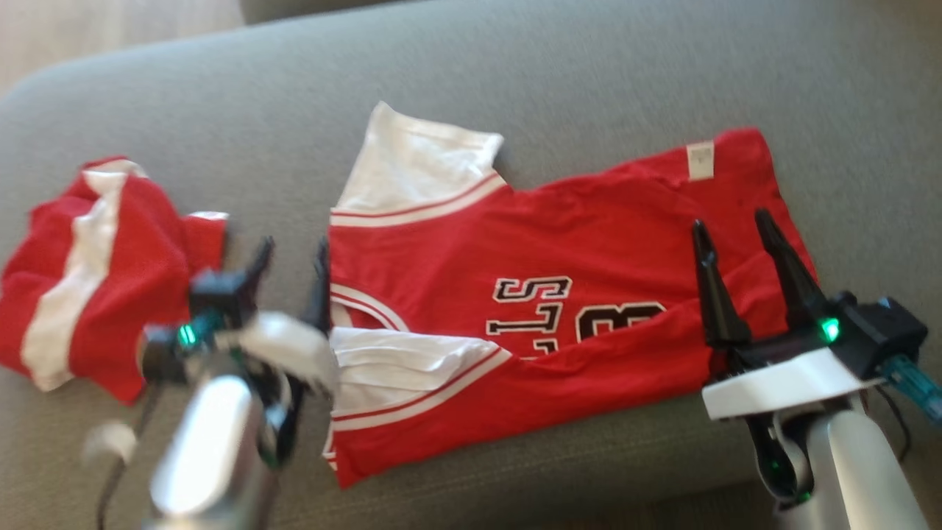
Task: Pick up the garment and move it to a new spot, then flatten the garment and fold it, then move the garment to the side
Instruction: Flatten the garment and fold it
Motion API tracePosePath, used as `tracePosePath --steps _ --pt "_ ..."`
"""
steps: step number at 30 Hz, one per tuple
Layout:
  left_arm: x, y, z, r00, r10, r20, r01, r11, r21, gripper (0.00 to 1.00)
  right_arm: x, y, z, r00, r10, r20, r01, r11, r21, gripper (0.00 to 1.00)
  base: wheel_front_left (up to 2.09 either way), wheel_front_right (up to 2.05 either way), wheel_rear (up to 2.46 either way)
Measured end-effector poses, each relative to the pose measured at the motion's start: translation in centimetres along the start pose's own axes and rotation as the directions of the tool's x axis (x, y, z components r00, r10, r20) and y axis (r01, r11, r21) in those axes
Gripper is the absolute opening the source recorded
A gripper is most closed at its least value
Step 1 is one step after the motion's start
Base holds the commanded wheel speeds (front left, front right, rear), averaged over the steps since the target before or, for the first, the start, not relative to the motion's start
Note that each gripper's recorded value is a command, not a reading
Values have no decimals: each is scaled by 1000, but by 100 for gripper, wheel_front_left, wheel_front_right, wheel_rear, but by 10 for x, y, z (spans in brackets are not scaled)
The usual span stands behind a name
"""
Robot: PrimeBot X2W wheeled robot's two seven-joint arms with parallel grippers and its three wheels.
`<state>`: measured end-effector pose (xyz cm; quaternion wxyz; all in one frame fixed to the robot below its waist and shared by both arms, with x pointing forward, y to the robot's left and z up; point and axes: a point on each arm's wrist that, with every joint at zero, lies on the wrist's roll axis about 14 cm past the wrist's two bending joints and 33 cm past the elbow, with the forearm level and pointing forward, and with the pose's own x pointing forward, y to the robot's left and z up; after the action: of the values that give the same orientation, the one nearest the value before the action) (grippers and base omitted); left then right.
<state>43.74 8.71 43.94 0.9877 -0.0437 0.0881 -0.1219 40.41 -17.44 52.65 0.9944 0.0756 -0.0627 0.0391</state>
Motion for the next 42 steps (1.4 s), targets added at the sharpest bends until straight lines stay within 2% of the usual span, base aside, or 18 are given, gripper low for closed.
tracePosePath --steps 1,2,6,17,27,29,30,38,42 --pt "0 0 0 1000 0 0 0 1000 0 100 0 0 0 1000 0 0 0 1000 0 100 0 0 0" --pt "22 1 4 999 -34 -3 34 999 31 100 5 1 -2 1000 5 -3 -5 1000 -3 100 0 0 0" --pt "57 -4 8 996 -82 -24 84 993 81 100 7 -1 -11 1000 3 -25 -3 1000 -6 100 0 0 0" --pt "148 -28 -22 959 -199 -201 238 951 198 100 -7 -43 -27 990 -124 -68 122 992 -28 100 0 0 0" --pt "165 -29 -46 931 -218 -292 292 925 243 100 -18 -62 -29 979 -188 -77 185 982 -42 100 0 0 0" --pt "167 -28 -46 930 -222 -293 298 922 246 4 -17 -64 -29 979 -190 -76 187 981 -44 100 0 0 0" --pt "168 -28 -44 933 -221 -285 295 923 246 0 -16 -64 -28 979 -190 -72 187 981 -45 100 0 0 0" --pt "165 -24 -20 958 -238 -160 269 938 220 0 -10 -70 -32 977 -202 -75 199 979 -48 100 0 0 0" --pt "154 -31 5 970 -237 -49 242 962 125 0 9 -57 -37 985 -140 -103 128 985 -114 100 0 0 0"
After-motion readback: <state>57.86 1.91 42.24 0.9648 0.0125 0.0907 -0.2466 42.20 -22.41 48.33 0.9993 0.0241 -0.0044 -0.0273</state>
